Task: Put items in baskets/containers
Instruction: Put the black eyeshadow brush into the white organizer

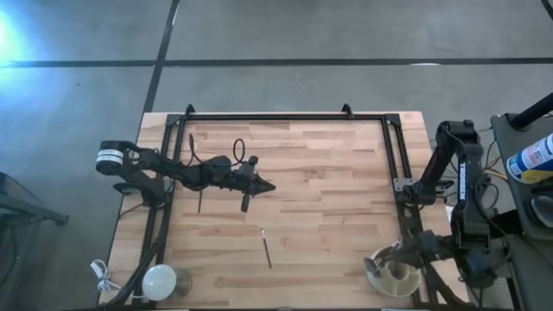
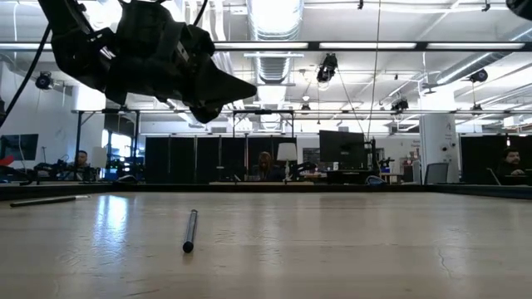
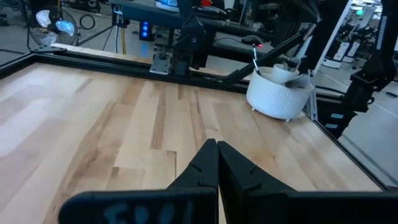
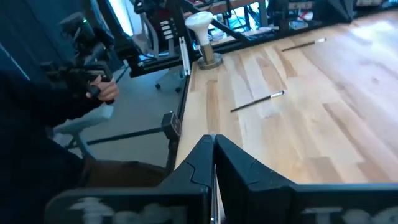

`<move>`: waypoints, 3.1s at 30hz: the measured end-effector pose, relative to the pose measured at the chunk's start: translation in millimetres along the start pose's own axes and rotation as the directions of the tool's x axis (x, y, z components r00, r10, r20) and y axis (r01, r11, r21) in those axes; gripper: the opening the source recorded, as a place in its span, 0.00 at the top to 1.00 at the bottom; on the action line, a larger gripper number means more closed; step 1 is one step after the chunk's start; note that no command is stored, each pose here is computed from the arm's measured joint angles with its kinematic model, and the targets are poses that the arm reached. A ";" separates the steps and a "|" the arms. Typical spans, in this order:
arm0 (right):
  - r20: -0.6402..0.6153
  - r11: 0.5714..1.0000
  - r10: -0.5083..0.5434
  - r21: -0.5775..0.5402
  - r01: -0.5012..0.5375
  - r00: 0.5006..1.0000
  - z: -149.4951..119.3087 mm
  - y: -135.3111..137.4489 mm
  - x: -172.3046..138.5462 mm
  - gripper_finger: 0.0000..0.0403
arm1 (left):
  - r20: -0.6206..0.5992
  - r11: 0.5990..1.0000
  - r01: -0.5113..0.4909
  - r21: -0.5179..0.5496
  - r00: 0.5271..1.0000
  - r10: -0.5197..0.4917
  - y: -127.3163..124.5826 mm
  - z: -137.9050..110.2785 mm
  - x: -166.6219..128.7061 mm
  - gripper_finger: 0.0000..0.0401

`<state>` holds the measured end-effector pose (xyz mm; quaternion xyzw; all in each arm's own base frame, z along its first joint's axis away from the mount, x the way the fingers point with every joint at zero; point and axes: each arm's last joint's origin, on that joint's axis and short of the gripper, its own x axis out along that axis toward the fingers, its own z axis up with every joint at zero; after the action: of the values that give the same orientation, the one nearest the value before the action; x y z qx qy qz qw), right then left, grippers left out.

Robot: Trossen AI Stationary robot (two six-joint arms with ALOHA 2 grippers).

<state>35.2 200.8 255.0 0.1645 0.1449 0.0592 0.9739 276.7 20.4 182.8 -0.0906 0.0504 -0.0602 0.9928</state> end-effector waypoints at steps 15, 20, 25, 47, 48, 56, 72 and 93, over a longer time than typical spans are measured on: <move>-0.043 1.000 -0.024 -0.019 0.023 0.999 -7.2 10.0 3.2 0.98 | -0.001 1.000 -0.010 -0.019 1.000 0.010 0.2 -0.2 0.0 1.00; -0.069 0.999 -0.026 -0.033 0.023 0.997 -7.8 8.3 2.9 0.98 | -0.002 1.000 -0.010 -0.020 1.000 0.010 0.2 -0.3 0.0 1.00; -0.074 0.999 -0.026 -0.037 0.024 0.997 -7.4 7.4 2.6 0.96 | -0.003 1.000 -0.010 -0.021 1.000 0.010 0.2 -0.4 0.0 1.00; -0.218 0.999 0.033 0.023 -0.029 0.975 3.7 0.9 -4.0 0.73 | -0.003 1.000 -0.013 -0.015 1.000 0.013 0.8 -0.4 -0.1 1.00; -0.221 0.999 0.037 0.028 -0.031 0.975 5.5 -0.4 -4.8 0.74 | -0.003 1.000 -0.013 -0.015 1.000 0.013 0.7 -0.3 -0.1 1.00; -0.321 0.998 0.046 0.055 -0.030 0.946 20.0 -9.8 2.8 0.88 | -0.003 1.000 -0.013 -0.013 1.000 0.013 0.7 -0.3 -0.1 1.00; -0.522 0.997 0.073 0.073 -0.041 0.850 52.6 -8.2 36.9 0.97 | -0.005 1.000 -0.013 -0.015 1.000 0.013 0.8 -0.6 -0.1 1.00; -0.619 0.985 -0.022 0.123 0.125 0.785 80.9 -1.0 28.5 0.87 | -0.019 1.000 -0.015 -0.014 1.000 0.015 1.0 -1.9 -0.1 1.00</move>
<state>86.8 180.0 320.3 0.2066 0.4645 0.0598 0.8591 276.5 21.0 180.7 -0.0964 0.0607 -0.0533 0.9921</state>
